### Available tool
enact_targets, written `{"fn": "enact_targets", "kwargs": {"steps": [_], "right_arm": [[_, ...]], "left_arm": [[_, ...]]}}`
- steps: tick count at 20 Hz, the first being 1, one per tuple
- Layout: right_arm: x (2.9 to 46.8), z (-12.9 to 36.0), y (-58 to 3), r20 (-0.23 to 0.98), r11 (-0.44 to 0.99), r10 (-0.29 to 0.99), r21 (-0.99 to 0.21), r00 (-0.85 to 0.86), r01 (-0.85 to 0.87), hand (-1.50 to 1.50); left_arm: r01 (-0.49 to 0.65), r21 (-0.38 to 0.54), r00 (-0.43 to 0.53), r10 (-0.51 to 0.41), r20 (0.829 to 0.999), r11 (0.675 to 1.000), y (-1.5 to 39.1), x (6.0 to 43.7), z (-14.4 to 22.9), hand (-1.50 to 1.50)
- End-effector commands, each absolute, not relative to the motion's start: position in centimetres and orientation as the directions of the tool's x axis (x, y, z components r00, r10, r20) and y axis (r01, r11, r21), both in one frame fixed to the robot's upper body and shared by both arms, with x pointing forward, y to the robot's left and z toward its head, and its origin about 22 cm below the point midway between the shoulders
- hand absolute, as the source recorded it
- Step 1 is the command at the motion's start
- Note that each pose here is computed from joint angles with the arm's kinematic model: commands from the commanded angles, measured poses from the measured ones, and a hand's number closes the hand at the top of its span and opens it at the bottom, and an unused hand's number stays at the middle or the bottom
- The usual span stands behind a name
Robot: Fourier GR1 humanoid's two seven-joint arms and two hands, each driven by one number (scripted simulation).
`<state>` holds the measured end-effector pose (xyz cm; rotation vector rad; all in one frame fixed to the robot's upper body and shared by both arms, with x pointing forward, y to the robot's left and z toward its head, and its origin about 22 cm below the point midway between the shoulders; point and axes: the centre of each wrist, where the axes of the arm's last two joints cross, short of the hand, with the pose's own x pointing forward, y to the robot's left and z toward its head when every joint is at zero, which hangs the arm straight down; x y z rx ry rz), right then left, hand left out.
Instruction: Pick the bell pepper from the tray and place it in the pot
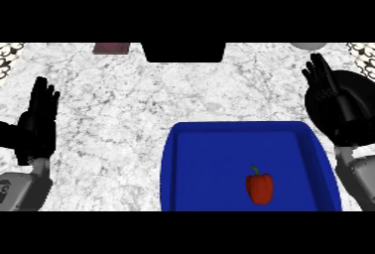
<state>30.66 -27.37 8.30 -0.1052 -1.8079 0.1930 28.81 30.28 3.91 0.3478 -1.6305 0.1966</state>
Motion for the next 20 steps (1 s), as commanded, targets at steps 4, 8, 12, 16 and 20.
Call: {"fn": "enact_targets", "kwargs": {"steps": [4,8,12,16,20], "right_arm": [[31.8,11.5,-28.2,0.948,0.847,-0.017,-0.156,-0.319,-0.509,1.50],[32.2,14.8,-34.5,0.743,0.709,0.460,-0.637,-0.487,-0.303,1.50],[29.9,9.0,-37.6,0.774,0.676,0.252,-0.571,-0.582,-0.466,-1.50],[29.1,7.5,-39.6,0.705,0.584,0.215,-0.648,-0.676,-0.490,-1.50],[29.3,9.8,-40.7,0.602,0.424,0.351,-0.785,-0.717,-0.451,-1.50]], "left_arm": [[-0.206,0.067,-0.161,-0.101,0.982,0.976,28.0,30.0,5.5,0.00],[-0.126,0.026,-0.197,-0.051,0.979,0.992,26.6,30.8,7.1,0.00],[-0.105,0.035,-0.205,-0.056,0.977,0.994,27.2,30.7,7.8,0.00],[-0.085,0.028,-0.191,-0.044,0.981,0.996,27.6,29.5,7.8,0.00],[-0.111,0.035,-0.214,-0.059,0.975,0.993,25.8,30.9,7.3,0.00]]}}
